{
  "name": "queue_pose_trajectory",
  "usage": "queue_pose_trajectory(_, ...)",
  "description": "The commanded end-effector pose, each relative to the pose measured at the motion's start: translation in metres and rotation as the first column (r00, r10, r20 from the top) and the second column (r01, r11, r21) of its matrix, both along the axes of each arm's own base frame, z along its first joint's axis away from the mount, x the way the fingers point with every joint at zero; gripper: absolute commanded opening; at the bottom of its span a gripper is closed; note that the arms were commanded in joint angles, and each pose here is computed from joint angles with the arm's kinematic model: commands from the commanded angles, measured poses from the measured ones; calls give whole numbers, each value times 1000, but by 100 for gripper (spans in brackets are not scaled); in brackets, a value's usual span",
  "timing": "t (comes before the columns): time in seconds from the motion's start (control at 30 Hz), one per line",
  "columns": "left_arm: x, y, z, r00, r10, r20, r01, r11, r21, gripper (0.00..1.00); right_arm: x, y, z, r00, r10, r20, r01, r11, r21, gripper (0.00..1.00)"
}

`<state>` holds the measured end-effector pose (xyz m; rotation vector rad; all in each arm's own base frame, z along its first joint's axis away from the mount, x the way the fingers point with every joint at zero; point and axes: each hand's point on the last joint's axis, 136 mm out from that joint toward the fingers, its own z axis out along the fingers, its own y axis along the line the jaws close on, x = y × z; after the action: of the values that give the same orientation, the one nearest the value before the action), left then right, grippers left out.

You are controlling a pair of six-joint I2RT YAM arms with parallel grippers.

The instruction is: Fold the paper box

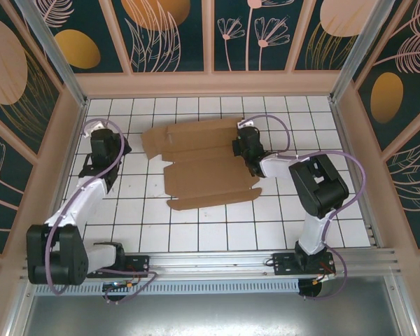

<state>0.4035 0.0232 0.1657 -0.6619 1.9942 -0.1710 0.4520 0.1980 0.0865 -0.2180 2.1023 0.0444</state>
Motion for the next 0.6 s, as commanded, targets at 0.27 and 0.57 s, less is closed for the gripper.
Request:
queue_pose_trajectory(0.27, 67, -42, -4, 925, -375, 57, 362, 918, 163, 30, -26, -6, -43, 991, 45, -125, -60, 991, -121, 0)
queue_pose_trajectory(0.57, 60, -94, -37, 743, -668, 36, 660, 741, 127, 32, -28, 5, -46, 986, 81, -146, -100, 986, -132, 1)
